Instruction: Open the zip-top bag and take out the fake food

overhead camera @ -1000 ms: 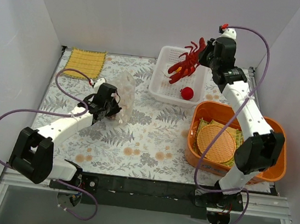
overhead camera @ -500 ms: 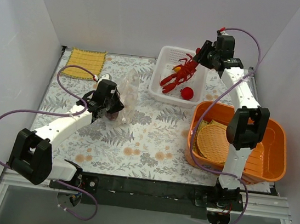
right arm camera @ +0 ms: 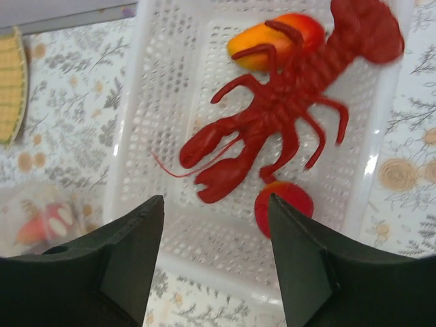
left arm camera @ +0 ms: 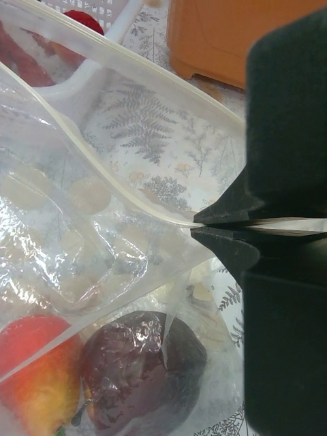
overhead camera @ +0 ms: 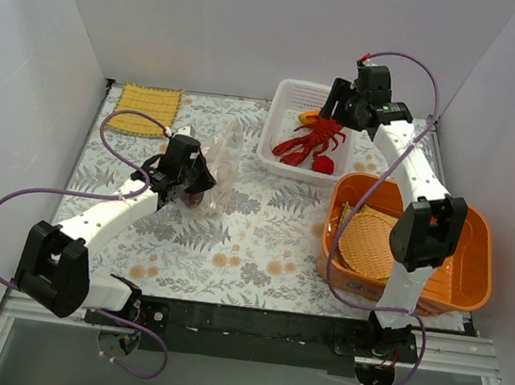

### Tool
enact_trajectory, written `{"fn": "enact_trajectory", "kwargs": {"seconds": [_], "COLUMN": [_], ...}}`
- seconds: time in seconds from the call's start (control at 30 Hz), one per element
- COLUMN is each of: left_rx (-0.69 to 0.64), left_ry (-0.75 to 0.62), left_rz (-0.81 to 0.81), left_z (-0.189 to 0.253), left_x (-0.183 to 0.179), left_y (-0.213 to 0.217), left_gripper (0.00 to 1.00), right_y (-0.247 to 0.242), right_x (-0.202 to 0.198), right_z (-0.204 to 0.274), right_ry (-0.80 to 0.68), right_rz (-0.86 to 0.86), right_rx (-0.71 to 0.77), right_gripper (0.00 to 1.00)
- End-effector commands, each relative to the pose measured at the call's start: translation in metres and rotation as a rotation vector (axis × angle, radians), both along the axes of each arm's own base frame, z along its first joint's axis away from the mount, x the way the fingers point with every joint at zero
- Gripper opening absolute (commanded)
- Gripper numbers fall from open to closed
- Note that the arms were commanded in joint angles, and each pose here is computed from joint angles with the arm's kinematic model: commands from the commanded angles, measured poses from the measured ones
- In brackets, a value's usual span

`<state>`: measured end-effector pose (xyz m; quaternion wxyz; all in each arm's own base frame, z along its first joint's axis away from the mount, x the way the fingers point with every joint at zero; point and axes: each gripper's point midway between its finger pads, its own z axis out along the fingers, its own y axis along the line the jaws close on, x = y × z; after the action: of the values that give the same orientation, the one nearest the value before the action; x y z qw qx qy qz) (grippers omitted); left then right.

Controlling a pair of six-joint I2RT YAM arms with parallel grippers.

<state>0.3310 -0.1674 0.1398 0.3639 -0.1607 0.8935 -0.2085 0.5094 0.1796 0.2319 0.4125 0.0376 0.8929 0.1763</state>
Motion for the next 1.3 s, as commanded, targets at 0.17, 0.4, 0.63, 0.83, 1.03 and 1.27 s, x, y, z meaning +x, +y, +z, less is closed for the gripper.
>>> {"fn": "enact_trajectory", "kwargs": {"seconds": [0.17,0.4,0.63,0.83,1.03,1.27], "left_rx": [-0.058,-0.068,-0.083,-0.167,-0.134,0.025], "left_ry": [-0.077,-0.083,-0.099,-0.160,-0.169,-0.146], "left_rz": [-0.017,-0.024,-0.035,-0.094,0.087,0.343], "left_z": [0.035,0.039,0.046,0.070,0.069,0.058], "left_x": [0.005,-0.003,-0.013,-0.027,-0.030,-0.028], "left_y": [-0.008,-0.013,-0.016,-0.032,0.001,0.054], "left_gripper": [0.00,0.00,0.00,0.00,0.35,0.56], "right_y": [0.142,0.234,0.244,0.245,0.241,0.244], "right_x": [-0.122,-0.168,-0.166,-0.179,-0.193,-0.198], "right_z": [0.045,0.009,-0.045,-0.072,-0.097,-0.104], "right_ry": [-0.121,-0.044,0.044,0.088,0.112,0.104], "right_rz": [0.346,0.509,0.491,0.505,0.512,0.539], "right_rx": [0.124,0.140,0.078,0.106,0.149,0.193], "right_gripper": [0.39,0.27,0.24,0.23,0.27,0.33]}}
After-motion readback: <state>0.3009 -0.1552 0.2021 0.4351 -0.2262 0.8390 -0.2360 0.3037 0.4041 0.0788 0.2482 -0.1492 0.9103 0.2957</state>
